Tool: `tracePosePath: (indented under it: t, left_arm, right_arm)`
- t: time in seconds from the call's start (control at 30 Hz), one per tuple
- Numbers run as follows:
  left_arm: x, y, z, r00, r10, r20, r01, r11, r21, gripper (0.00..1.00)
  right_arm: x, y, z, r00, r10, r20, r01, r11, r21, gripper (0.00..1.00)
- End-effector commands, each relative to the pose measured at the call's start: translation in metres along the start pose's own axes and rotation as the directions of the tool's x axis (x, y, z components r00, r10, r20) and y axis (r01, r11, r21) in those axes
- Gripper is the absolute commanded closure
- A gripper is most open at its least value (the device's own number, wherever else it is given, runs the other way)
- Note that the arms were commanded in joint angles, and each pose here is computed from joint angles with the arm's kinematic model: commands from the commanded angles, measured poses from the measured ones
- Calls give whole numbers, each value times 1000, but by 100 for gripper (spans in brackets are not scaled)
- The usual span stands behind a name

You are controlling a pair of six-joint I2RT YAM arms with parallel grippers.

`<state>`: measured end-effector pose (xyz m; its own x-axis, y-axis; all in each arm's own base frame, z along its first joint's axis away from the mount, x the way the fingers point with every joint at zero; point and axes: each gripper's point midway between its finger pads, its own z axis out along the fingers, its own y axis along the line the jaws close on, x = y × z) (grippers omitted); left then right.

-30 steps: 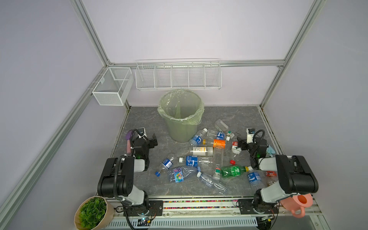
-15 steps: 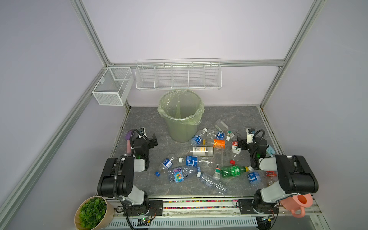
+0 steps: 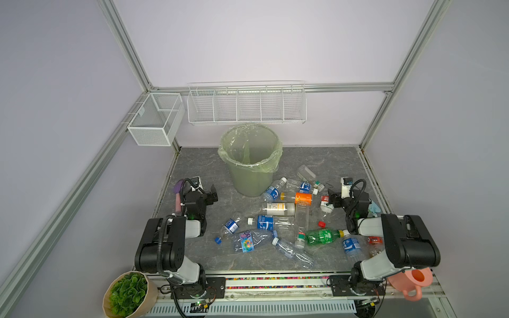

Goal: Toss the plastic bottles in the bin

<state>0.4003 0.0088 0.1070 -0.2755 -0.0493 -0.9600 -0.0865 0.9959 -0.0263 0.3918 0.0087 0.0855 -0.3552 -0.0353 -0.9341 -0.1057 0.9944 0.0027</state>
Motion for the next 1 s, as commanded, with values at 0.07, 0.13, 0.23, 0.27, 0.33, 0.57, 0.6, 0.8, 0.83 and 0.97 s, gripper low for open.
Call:
tracePosePath:
  t: [0.07, 0.13, 0.23, 0.27, 0.33, 0.57, 0.6, 0.8, 0.83, 0.97]
  left_arm:
    - [-9, 2, 4, 1000, -9, 18, 9, 1000, -16, 1]
    - [-14, 13, 2, 999, -28, 29, 30, 996, -78, 1]
    - [-38, 26, -5, 998, -56, -25, 51, 984, -170, 1]
    - [-50, 24, -8, 998, -50, -39, 43, 986, -159, 1]
    - [-76, 20, -17, 999, -41, -9, 39, 987, -154, 1]
    - [-141, 49, -61, 968, -231, -95, 169, 886, -431, 1]
    - [-151, 42, -68, 959, -249, -133, 172, 889, -424, 1]
    - [-165, 1, -109, 864, -475, -168, 412, 858, -306, 1]
    - [-161, -9, -109, 811, -551, -196, 507, 829, -236, 1]
    - [-150, -52, -124, 733, -619, -282, 629, 775, -62, 1]
  right_arm:
    - [-18, -13, -1, 1000, 20, 13, -21, 996, 85, 12]
    - [-31, -15, -5, 998, 34, -48, -29, 995, 94, 12]
    - [-59, -32, -15, 993, 111, -38, -101, 976, 192, 12]
    - [-70, -28, -19, 995, 102, -6, -100, 981, 166, 12]
    - [-88, -16, -24, 994, 94, 47, -99, 989, 110, 12]
    - [-150, 31, -60, 988, 2, 153, -3, 1000, 5, 12]
    - [-159, 32, -65, 988, 20, 153, -21, 1000, 2, 12]
    - [-152, 16, -80, 846, 460, -268, -424, 887, 184, 12]
    - [-151, 30, -82, 832, 446, -330, -420, 895, 151, 12]
    - [-164, 73, -107, 870, 376, -320, -403, 915, -18, 12]
